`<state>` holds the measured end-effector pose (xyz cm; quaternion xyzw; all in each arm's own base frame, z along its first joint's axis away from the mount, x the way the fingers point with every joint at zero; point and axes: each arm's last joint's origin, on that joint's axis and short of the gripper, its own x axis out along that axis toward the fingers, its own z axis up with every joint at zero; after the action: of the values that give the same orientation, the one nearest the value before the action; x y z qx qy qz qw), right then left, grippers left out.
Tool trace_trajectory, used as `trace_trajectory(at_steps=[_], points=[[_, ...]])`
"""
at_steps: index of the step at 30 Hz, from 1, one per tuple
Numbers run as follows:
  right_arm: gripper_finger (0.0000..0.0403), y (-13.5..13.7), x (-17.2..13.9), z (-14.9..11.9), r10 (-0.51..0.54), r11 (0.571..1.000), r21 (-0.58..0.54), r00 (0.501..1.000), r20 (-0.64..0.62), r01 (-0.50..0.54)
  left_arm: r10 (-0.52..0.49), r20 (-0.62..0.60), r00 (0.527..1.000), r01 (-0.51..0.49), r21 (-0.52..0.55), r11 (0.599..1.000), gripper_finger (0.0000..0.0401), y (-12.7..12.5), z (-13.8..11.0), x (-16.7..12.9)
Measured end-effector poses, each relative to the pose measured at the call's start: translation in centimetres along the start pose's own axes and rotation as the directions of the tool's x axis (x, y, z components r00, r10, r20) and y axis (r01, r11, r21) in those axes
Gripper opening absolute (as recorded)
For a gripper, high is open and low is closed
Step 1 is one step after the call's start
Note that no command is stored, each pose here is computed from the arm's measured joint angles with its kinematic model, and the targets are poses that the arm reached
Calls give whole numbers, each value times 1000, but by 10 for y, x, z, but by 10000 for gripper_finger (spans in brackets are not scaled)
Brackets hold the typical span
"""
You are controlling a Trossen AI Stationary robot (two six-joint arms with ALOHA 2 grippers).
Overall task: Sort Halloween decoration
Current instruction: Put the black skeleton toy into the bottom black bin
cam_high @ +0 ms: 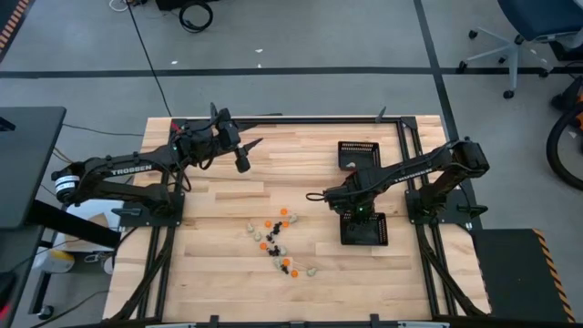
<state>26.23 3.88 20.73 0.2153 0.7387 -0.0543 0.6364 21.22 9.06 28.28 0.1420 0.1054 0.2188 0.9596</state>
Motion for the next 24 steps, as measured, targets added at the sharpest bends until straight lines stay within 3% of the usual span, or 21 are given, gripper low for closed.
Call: trace_trajectory(at_steps=[8, 15, 24], points=[[99, -2, 0, 1, -32, 999, 1, 999, 18, 32, -91, 29, 995, 93, -70, 993, 192, -15, 5, -2], [99, 0, 0, 0, -32, 999, 30, 999, 16, 31, -174, 56, 983, 177, -63, 982, 192, -33, 10, -5], [99, -10, -2, 2, -84, 995, 63, 996, 19, 82, -187, 72, 980, 190, -33, 981, 192, -37, 13, -6]])
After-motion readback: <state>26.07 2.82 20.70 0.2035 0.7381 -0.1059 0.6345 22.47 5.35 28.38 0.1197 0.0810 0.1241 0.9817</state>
